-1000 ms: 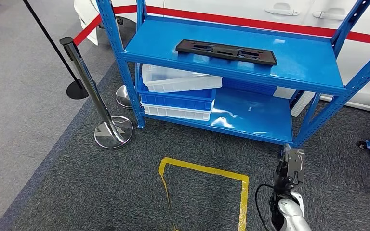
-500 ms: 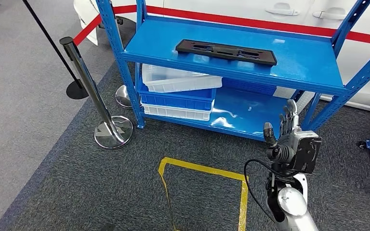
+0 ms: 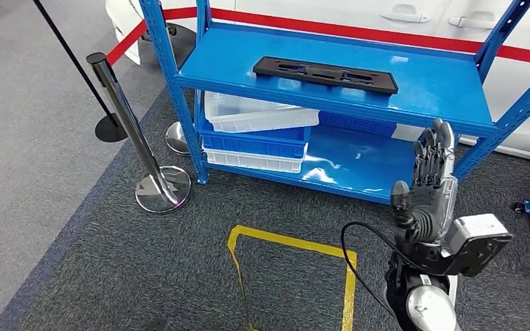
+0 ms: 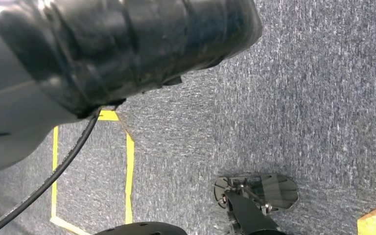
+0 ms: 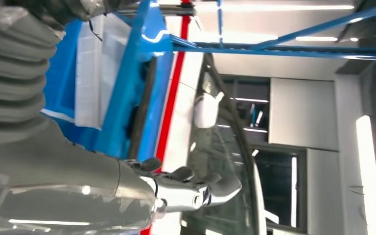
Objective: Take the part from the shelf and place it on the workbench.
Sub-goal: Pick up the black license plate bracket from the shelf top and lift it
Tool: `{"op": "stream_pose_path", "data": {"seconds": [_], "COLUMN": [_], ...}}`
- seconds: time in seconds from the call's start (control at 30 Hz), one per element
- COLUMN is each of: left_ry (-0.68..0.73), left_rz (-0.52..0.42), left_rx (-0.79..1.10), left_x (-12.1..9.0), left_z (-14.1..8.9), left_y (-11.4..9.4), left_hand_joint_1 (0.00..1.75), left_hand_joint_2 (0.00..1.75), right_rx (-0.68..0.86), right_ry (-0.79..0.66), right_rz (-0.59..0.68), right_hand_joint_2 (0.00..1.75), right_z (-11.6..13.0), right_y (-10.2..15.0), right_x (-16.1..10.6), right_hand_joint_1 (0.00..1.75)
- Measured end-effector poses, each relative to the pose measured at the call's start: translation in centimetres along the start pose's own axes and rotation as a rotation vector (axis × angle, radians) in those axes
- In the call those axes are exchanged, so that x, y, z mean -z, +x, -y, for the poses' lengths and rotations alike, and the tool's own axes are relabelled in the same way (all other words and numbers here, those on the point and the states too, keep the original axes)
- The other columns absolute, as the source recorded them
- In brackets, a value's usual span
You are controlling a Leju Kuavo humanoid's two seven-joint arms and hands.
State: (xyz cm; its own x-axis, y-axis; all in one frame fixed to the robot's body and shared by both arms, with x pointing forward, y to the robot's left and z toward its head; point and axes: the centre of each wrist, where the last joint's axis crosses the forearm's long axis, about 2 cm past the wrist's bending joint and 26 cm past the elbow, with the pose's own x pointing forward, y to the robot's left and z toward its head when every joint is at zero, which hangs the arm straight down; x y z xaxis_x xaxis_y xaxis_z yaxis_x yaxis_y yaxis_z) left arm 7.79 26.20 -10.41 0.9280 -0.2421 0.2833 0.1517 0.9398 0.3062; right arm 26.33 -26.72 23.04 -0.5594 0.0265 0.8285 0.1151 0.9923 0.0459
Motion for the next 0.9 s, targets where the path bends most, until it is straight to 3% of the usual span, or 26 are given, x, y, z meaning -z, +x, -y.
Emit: {"op": "stream_pose_path", "data": {"seconds": [0.9], "left_ry": [0.038], "left_rz": [0.029], "left_rx": [0.019], "left_x": [0.1], "left_z": [-0.3], "left_y": [0.2], "left_hand_joint_1": [0.00], "left_hand_joint_2": [0.00], "right_rx": [0.015], "right_ry": [0.048], "right_rz": [0.070], "right_hand_joint_2": [0.00], "right_z": [-0.1], "right_y": [1.9], "right_x": [-0.3], "right_hand_joint_1": [0.00]}}
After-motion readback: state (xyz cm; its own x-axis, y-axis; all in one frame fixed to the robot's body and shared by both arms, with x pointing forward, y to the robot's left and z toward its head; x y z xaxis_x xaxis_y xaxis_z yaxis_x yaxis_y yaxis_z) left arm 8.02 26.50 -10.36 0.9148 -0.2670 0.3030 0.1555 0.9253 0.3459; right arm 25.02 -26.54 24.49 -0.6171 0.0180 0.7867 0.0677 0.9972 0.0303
